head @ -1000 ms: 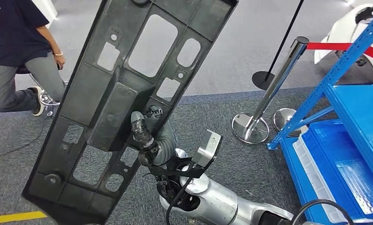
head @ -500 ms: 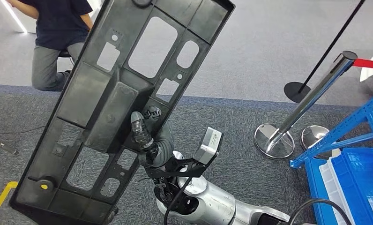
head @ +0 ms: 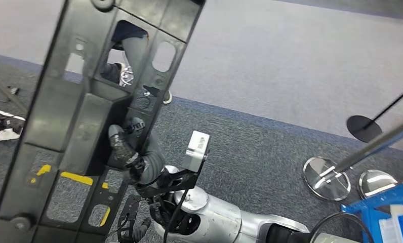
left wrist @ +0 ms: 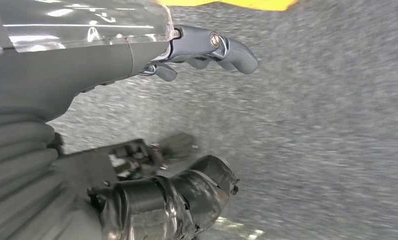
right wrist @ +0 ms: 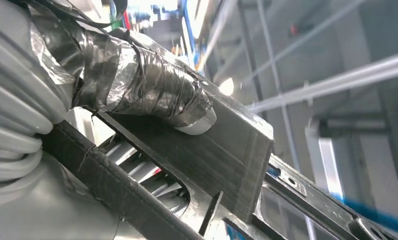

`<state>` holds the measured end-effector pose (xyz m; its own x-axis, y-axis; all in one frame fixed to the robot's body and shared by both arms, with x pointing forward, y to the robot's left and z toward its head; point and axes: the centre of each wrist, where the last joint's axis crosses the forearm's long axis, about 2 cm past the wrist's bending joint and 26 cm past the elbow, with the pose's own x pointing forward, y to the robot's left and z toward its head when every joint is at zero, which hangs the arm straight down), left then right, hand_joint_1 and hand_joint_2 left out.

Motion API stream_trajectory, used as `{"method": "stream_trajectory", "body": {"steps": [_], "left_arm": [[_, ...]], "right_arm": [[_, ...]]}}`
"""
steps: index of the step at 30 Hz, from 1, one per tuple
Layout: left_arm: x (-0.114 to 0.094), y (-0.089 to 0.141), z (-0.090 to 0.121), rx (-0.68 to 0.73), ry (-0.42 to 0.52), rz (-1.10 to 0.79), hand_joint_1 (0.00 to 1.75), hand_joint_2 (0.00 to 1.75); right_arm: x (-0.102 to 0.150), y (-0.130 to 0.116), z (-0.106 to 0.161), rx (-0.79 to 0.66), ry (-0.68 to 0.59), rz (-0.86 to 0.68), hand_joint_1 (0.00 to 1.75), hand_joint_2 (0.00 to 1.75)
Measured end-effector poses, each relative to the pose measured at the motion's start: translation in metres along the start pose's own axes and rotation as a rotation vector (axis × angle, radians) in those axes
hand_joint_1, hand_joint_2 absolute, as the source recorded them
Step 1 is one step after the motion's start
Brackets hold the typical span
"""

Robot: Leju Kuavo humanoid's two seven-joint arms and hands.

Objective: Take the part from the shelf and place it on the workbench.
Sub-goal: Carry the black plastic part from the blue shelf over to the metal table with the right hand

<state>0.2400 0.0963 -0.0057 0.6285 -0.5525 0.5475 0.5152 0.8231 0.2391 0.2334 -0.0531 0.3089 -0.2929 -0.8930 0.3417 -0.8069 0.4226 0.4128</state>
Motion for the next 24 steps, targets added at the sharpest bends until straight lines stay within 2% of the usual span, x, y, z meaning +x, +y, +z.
{"method": "stream_trajectory", "body": {"steps": [2,5,11,18,21,24], "left_arm": [[0.0,-0.004,0.001,-0.005,-0.104,-0.007,0.0,1.75],[-0.014,-0.003,0.0,0.01,-0.295,-0.024,0.0,1.75],[-0.022,-0.005,0.001,0.048,-0.43,-0.033,0.0,1.75],[-0.023,-0.017,0.005,0.05,-0.507,-0.027,0.0,1.75],[-0.026,-0.02,0.005,0.023,-0.45,-0.01,0.0,1.75],[-0.028,-0.02,0.005,-0.078,-0.349,-0.011,0.0,1.75]], "right_arm": [[-0.005,0.006,-0.001,0.011,0.007,-0.004,1.75,1.75],[-0.016,0.017,-0.001,0.022,0.02,-0.016,1.75,1.75],[-0.028,0.03,-0.002,0.054,0.036,-0.041,1.75,1.75],[-0.036,0.049,-0.008,0.1,-0.038,-0.066,1.75,1.75],[-0.037,0.05,-0.009,0.078,0.005,-0.052,1.75,1.75],[-0.04,0.045,-0.008,0.056,0.013,-0.036,1.75,1.75]]}}
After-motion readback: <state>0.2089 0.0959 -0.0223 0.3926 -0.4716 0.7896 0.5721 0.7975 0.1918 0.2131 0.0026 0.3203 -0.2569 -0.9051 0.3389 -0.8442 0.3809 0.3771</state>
